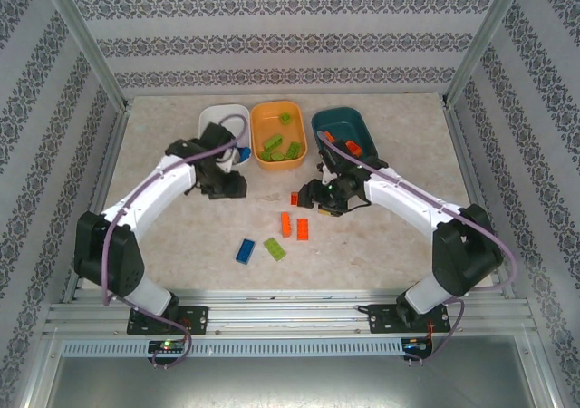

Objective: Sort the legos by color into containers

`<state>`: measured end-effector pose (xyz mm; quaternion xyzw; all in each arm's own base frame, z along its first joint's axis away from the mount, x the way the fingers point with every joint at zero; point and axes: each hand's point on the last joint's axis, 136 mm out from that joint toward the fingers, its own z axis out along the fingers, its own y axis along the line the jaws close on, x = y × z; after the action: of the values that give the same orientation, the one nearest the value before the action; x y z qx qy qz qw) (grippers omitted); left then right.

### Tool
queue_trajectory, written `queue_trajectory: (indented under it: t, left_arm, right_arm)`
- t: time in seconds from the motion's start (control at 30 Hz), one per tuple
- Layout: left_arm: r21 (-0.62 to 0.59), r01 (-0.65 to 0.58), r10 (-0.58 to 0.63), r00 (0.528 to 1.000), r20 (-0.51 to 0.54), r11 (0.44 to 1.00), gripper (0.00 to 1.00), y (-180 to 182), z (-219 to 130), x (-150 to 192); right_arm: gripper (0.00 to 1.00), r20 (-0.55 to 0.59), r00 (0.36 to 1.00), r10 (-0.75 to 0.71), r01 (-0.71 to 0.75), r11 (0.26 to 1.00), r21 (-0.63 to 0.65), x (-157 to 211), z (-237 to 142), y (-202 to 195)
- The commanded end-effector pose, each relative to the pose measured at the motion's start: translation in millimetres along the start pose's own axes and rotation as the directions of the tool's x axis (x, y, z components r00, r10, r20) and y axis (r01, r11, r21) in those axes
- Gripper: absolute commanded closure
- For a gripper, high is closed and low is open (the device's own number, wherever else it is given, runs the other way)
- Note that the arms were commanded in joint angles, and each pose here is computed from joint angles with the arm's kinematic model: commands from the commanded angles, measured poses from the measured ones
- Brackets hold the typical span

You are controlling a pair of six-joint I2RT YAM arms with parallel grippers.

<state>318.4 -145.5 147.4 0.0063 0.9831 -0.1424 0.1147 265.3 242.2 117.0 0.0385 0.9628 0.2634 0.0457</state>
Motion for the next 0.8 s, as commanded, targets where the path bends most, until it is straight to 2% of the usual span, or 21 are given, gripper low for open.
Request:
queue_trajectory:
  t: [0.0, 0.37, 0.57, 0.77]
  left_arm:
    - [0.010, -0.017, 0.017, 0.999, -0.044, 1.000, 0.59, 5, 6, -20]
    - [0.032, -0.026, 0.027, 1.000, -0.010, 0.999, 0.60, -9, 46, -98]
    - [0.021, -0.007, 0.007, 1.000, 0.014, 1.000, 0.60, 2, 58, -126]
    - [-0.009, 0.008, -0.008, 1.000, 0.010, 1.000, 0.60, 19, 66, -139]
  right_arm:
    - [0.40, 0.023, 1.000, 0.003, -0.003, 1.000, -0.001, 10, -8, 1]
    - [0.41, 0.053, 0.997, 0.060, -0.063, 0.996, 0.069, 49, -34, -37]
    - [0.41, 0.072, 0.993, 0.092, -0.099, 0.990, 0.096, 59, -48, -51]
    - [0.41, 0.092, 0.990, 0.108, -0.116, 0.988, 0.098, 58, -55, -52]
